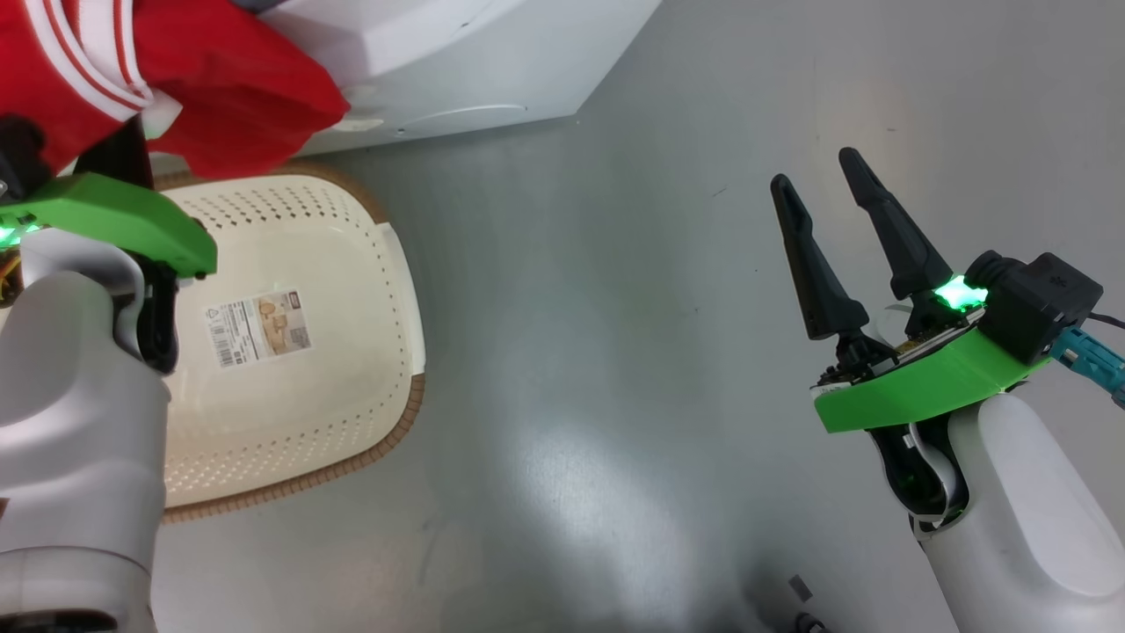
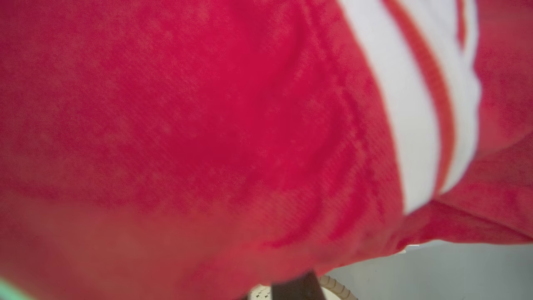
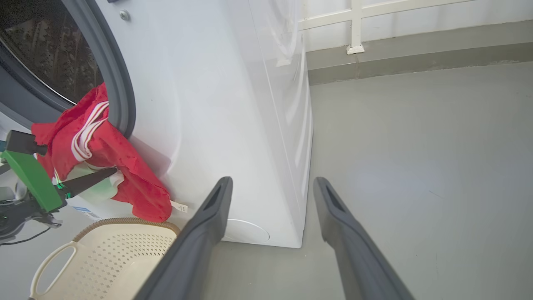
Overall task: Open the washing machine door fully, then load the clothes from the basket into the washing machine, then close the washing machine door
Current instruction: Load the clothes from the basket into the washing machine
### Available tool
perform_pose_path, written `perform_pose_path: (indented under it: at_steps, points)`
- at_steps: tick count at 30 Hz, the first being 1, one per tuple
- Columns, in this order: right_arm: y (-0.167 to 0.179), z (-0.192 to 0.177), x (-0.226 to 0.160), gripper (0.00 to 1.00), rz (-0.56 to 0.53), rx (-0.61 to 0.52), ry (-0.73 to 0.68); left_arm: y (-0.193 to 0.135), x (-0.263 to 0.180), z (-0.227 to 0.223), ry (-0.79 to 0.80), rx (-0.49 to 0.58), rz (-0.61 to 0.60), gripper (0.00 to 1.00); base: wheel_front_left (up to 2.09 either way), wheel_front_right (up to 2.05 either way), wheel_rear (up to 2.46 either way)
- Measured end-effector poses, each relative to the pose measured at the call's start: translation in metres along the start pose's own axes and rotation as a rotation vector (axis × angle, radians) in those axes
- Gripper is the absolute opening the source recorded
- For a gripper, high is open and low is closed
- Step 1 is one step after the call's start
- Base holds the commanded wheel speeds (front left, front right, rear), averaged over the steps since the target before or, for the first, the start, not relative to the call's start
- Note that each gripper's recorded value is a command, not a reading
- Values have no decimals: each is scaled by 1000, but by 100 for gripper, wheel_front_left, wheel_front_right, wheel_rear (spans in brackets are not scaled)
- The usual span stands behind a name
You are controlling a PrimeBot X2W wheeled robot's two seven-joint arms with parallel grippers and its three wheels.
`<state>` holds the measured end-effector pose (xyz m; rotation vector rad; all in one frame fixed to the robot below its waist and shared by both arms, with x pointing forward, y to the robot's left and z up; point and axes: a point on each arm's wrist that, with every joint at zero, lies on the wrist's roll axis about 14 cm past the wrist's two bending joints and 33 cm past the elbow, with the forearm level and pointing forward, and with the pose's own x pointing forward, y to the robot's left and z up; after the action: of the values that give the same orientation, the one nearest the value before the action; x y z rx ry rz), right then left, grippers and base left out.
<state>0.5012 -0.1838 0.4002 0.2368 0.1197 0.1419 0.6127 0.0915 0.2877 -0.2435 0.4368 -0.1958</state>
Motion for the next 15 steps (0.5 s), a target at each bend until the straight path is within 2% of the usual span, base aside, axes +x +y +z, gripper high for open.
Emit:
perform_pose_path:
  at_steps: [15]
  points:
    - [7, 11, 2, 100, 15, 7, -30, 2, -23, 22, -102, 28, -13, 0, 0, 0, 0]
